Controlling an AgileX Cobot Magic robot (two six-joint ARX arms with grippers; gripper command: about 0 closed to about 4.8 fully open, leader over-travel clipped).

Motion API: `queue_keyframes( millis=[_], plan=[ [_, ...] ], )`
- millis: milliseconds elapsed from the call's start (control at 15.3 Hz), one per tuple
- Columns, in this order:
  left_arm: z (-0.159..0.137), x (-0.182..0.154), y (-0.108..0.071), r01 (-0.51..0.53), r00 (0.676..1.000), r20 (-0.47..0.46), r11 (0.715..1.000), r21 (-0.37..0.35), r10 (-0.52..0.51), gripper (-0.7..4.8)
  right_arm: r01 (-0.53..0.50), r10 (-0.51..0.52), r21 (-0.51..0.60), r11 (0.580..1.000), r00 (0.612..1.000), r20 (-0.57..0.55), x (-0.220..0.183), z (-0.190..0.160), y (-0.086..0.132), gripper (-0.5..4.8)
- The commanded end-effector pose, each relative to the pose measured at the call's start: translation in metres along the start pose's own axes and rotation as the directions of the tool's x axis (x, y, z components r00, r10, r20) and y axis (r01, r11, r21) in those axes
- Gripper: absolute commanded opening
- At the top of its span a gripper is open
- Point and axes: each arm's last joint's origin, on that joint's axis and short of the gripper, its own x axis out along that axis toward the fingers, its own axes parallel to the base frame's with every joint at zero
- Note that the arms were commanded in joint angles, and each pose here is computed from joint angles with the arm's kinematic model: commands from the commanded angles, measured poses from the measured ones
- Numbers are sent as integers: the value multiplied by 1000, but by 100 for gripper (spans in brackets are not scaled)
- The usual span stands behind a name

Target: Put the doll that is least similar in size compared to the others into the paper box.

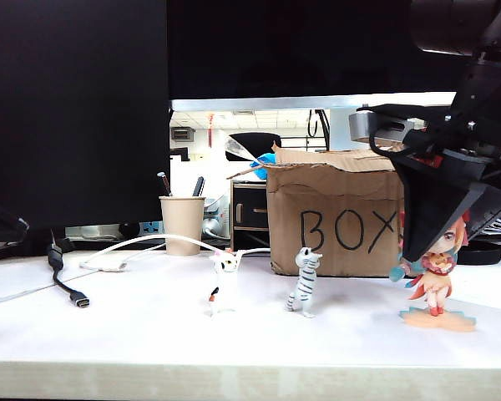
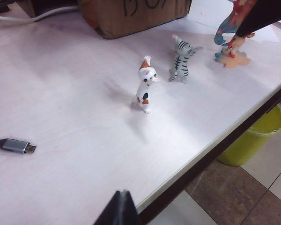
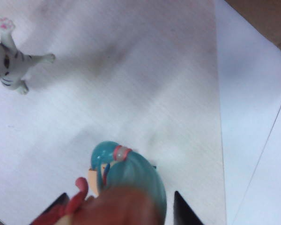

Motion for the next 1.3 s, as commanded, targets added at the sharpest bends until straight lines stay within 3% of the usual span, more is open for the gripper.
queue_keyframes(
  millis=[65, 130, 196, 326, 587, 848, 1109, 1305],
  plan=[
    [2, 0, 0, 2, 1000, 14, 1000, 2, -2, -5, 4, -4, 2, 1000, 1000, 10, -1, 1, 0, 259],
    [2, 0, 0, 2, 1000, 14, 1000, 2, -2, -5, 3, -3, 2, 1000, 1000, 7, -1, 1, 0, 195],
    [2, 0, 0, 2, 1000, 14, 1000, 2, -2, -5, 3, -3, 2, 1000, 1000, 7, -1, 1, 0, 164],
    [2, 0, 0, 2, 1000, 14, 1000, 2, -2, -5, 4, -4, -1, 1000, 1000, 8, -1, 1, 0, 141],
    [2, 0, 0, 2, 1000, 15, 1000, 2, -2, -5, 6, -6, -4, 1000, 999, 34, -15, 1, 1, 141],
    [2, 0, 0, 1, 1000, 16, 1000, 2, -1, -5, 24, -22, -15, 1000, 988, 153, -66, 19, 4, 141],
    [2, 0, 0, 1, 1000, 17, 1000, 2, -1, -5, 58, -46, -27, 998, 942, 332, -123, 48, 5, 142],
    [6, -5, 0, 1, 997, 75, 1000, 2, -1, -5, 139, -118, -6, 990, 860, 497, -142, 66, 3, 143]
  ],
)
